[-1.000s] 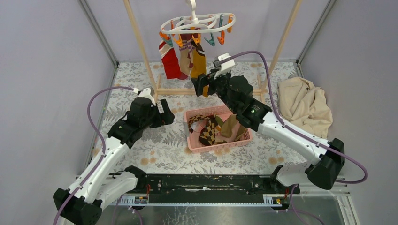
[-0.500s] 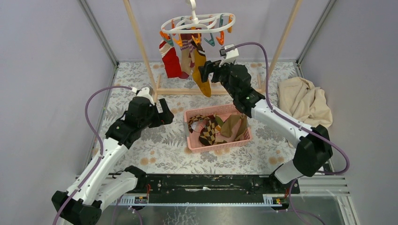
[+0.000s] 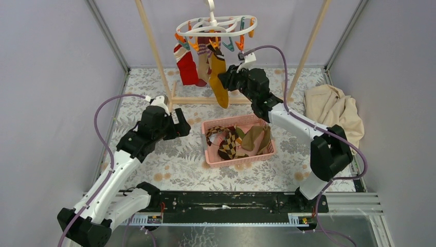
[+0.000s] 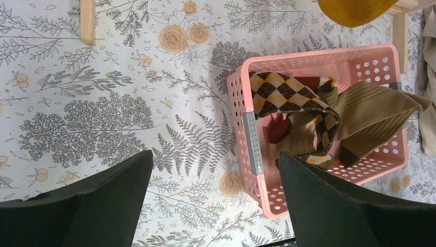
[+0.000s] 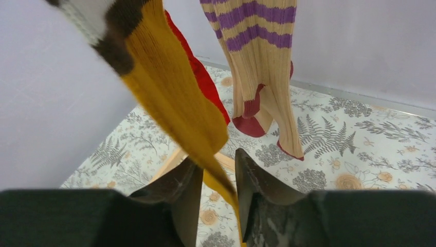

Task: Remove the socks clipped to the hanger
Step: Adjust the hanger on the clothesline.

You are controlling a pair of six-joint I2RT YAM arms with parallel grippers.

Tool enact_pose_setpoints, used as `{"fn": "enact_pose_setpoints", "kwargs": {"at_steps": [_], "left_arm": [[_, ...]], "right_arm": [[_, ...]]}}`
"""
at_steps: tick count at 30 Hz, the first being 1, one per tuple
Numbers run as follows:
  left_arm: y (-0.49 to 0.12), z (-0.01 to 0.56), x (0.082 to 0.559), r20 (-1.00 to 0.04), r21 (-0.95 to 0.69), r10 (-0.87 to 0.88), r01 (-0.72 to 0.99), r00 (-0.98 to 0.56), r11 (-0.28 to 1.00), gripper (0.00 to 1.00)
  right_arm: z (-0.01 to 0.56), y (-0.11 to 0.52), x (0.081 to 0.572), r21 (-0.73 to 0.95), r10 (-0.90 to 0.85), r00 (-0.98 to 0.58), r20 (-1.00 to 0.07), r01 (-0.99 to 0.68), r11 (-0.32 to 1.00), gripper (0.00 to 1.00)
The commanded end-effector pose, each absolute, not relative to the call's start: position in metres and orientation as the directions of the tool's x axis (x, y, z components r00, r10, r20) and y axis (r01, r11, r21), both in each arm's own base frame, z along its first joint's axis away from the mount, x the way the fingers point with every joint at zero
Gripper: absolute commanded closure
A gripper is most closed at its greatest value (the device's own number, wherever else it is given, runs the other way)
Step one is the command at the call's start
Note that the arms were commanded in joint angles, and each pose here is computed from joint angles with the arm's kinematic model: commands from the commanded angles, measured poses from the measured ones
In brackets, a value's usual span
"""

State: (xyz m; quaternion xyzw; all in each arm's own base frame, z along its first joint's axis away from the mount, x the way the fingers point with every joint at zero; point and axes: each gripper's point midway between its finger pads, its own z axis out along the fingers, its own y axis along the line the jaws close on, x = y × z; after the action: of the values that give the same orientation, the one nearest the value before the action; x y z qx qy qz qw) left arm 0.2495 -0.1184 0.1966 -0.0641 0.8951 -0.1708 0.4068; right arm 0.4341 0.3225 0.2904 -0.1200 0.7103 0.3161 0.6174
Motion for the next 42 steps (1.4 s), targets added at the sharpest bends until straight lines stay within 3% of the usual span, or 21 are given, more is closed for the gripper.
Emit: {"fn": "enact_pose_setpoints", "kwargs": {"at_steps": [1,5,21,42], "left_arm": [[-0.118,0.206,0.257,-0.726,-0.356,-0.253,0.034,-0.639,0.934,0.01],[-0.119,0.203,0.259,-0.723,-0.354,-0.252,0.031,-0.643,0.935,0.01],[-0.122,0.196,0.267,-0.715,-0.347,-0.245,0.027,-0.655,0.938,0.01],[-0.121,0.195,0.267,-0.713,-0.340,-0.243,0.021,-0.657,0.940,0.01]], "right_arm": [[0.348,0.325,0.440,0.316,0.315,-0.112,-0.942,-0.607,0.729,0.66],[0.352,0.314,0.448,0.343,0.344,-0.117,-0.932,-0.594,0.728,0.72],[0.347,0.249,0.502,0.562,0.541,-0.215,-0.813,-0.532,0.633,0.72],[0.380,0.232,0.590,0.616,0.618,-0.192,-0.763,-0.507,0.603,0.73]]}}
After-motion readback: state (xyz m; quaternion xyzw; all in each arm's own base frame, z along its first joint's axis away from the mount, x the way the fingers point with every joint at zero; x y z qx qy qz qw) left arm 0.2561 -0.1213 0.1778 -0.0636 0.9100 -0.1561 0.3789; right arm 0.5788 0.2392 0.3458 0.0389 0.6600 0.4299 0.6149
